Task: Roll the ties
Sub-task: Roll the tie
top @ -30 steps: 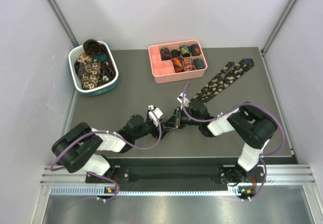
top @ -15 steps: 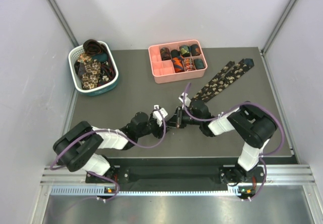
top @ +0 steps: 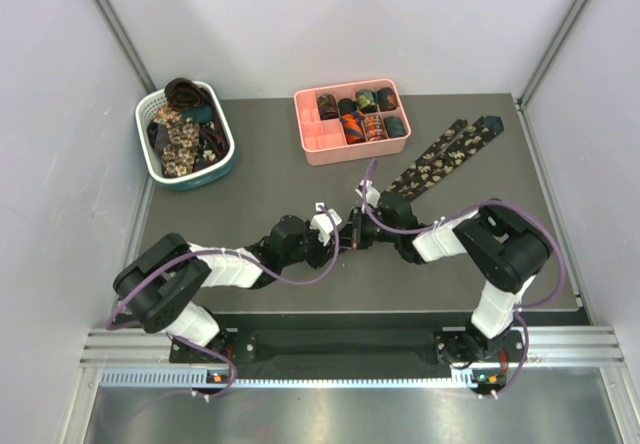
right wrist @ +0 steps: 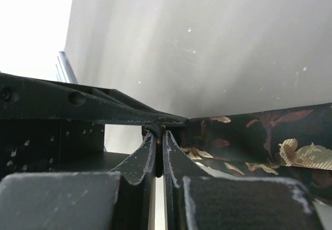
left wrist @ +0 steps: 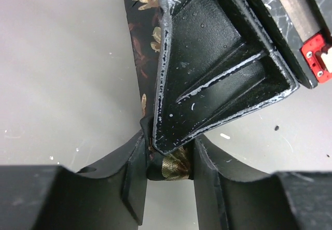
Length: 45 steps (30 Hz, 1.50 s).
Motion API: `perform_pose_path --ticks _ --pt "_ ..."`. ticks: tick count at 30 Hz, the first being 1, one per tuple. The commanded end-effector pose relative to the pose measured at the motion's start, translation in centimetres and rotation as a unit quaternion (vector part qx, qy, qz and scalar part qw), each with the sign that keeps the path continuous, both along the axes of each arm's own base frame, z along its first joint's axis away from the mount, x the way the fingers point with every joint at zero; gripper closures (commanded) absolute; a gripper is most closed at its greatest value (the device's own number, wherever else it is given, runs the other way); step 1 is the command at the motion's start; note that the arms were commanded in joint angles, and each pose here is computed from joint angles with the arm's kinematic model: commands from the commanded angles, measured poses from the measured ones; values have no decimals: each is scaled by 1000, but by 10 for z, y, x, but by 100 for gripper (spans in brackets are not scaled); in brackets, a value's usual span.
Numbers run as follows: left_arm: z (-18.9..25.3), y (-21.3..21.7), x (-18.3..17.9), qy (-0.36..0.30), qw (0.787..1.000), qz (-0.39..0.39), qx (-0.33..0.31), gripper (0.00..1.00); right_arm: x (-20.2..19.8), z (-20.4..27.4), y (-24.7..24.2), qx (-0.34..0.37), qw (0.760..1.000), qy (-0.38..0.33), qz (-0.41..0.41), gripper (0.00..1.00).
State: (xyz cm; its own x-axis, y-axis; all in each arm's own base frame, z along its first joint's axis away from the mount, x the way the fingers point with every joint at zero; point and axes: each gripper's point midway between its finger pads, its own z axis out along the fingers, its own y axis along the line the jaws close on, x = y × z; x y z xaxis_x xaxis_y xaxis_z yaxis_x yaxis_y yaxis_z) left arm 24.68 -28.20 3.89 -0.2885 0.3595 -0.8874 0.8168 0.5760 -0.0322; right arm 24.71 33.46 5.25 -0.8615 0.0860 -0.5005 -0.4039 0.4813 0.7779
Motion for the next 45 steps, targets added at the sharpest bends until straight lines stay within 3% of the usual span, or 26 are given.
perform_pose_path --ticks 1,11,27,39,45 --pt "-1 11 14 -1 999 40 31 60 17 3 -10 -31 999 -32 -13 100" --pt "1 2 -5 37 999 -5 22 50 26 1 -19 -76 995 -54 -18 100" --pt "8 -15 10 -8 1000 -27 6 36 19 5 -19 -70 996 -52 -28 100" --pt "12 -19 19 -42 999 -19 -21 42 -4 33 3 -46 997 -64 -27 100" --pt "23 -10 6 -43 998 -14 -47 40 -23 40 23 -47 996 -66 -24 100"
